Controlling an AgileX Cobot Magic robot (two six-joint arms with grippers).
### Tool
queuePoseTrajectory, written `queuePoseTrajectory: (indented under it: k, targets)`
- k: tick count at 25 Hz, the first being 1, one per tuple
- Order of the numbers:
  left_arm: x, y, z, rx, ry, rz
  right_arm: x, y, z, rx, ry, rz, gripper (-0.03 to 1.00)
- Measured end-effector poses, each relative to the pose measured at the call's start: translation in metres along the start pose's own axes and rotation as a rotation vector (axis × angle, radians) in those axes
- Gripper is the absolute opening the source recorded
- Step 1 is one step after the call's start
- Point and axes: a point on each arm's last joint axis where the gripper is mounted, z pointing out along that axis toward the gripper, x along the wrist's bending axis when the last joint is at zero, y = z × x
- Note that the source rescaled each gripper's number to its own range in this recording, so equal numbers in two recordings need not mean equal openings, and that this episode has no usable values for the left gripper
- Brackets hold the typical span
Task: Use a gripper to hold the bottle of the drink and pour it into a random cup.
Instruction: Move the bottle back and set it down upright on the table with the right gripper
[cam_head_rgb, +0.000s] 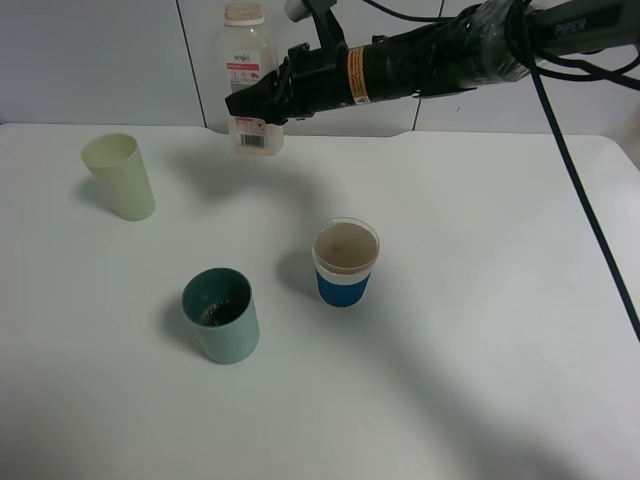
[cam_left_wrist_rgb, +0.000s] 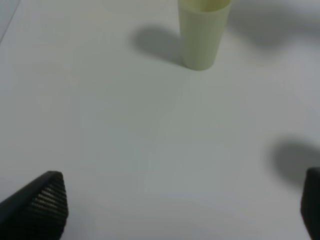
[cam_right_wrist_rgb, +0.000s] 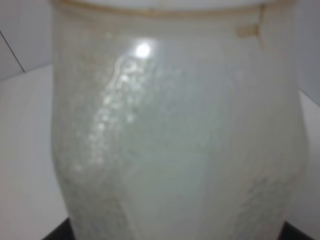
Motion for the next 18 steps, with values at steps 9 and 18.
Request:
queuePoseTrajectory:
  k: [9, 18]
  targets:
    - [0.0, 0.0, 0.0, 0.0, 0.0, 0.0, -0.007, -0.019, -0.011, 0.14, 0.007, -0.095, 0.0]
    - [0.0, 0.0, 0.0, 0.0, 0.0, 0.0, -0.025, -0.048, -0.03, 0.203, -0.114, -0.017, 0.0]
